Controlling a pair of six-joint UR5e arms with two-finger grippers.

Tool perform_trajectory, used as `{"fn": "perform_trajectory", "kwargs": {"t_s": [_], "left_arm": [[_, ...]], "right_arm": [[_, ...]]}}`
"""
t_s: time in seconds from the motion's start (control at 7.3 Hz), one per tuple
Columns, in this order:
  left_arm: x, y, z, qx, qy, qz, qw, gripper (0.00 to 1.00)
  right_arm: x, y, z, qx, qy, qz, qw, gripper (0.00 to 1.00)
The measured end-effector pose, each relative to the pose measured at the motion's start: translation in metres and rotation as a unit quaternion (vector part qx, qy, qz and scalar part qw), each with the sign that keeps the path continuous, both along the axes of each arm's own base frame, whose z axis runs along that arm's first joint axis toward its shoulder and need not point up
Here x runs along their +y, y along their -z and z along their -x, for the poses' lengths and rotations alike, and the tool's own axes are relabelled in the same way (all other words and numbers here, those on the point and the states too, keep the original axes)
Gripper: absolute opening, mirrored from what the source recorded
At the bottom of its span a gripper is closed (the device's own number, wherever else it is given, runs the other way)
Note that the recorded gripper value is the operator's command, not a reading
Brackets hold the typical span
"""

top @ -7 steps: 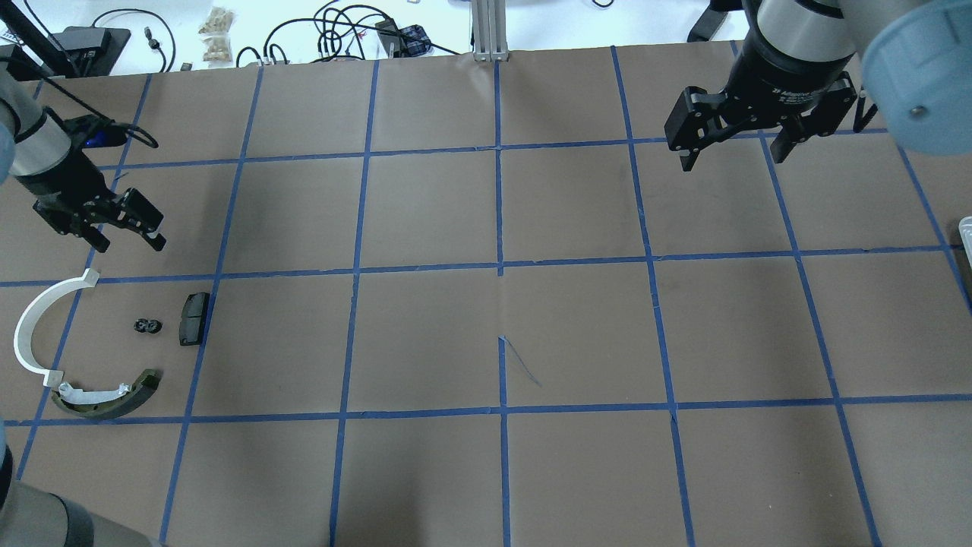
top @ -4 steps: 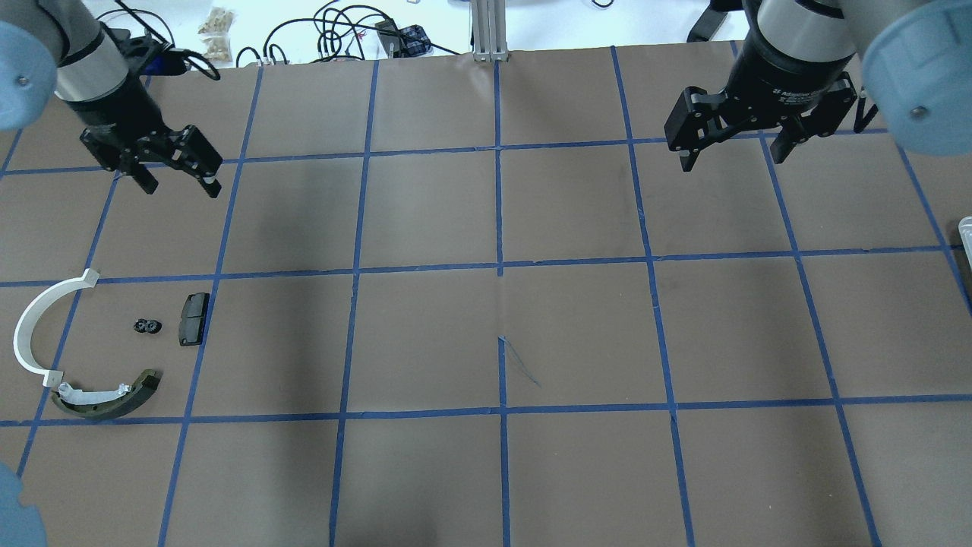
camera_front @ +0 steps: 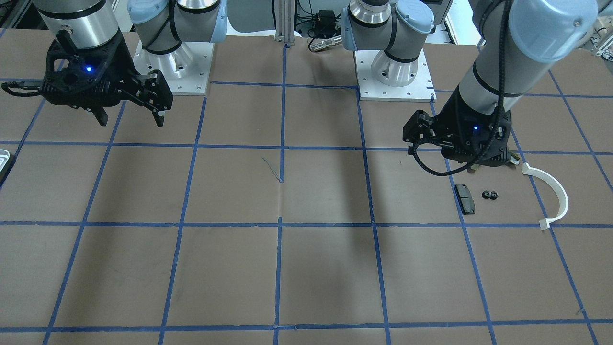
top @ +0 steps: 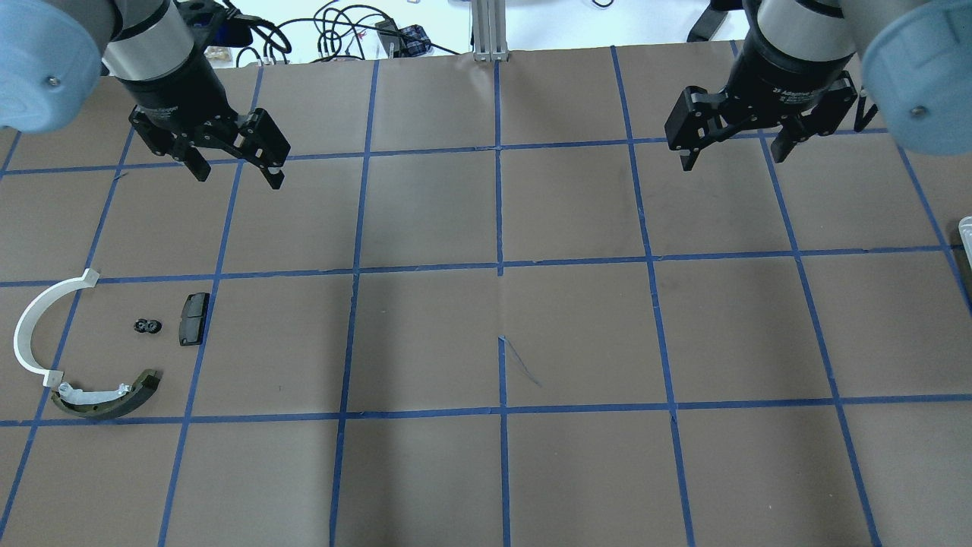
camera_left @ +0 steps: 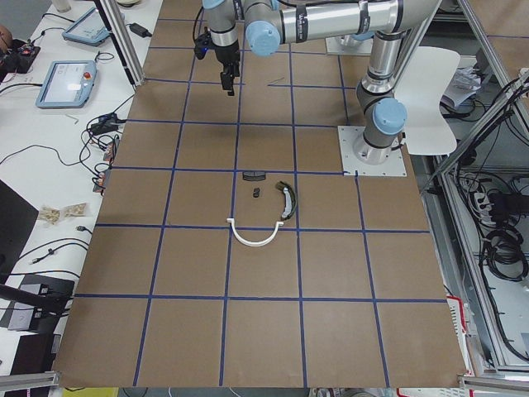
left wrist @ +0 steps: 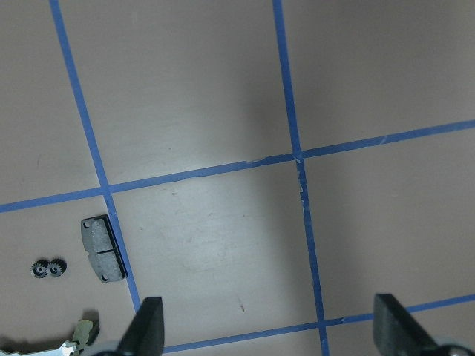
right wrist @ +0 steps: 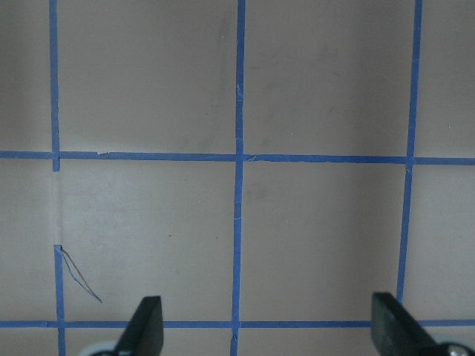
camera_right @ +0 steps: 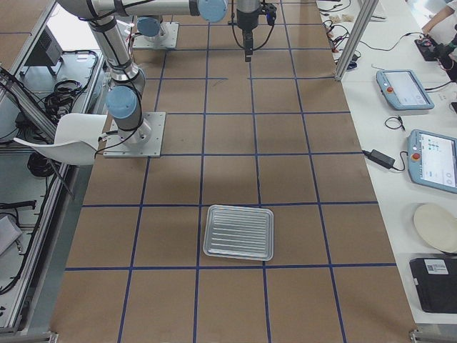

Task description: Place bearing gear from tray to pile

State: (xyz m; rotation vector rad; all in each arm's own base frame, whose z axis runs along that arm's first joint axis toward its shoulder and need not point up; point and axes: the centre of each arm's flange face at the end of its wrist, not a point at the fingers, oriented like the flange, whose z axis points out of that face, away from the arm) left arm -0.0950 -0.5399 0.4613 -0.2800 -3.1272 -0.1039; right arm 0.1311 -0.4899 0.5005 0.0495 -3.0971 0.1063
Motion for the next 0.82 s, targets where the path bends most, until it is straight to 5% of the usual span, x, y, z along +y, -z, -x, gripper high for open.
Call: {"fn": "perform_trajectory", "kwargs": {"t_s": [0.82], "left_arm": [[0.063, -0.011, 0.014, 0.003, -0.009, -0.002, 1.0000, 1.00]], "right_arm": [[-0.038, -0.015, 0.001, 0.004, -0.005, 0.022, 0.9997, 1.00]]}}
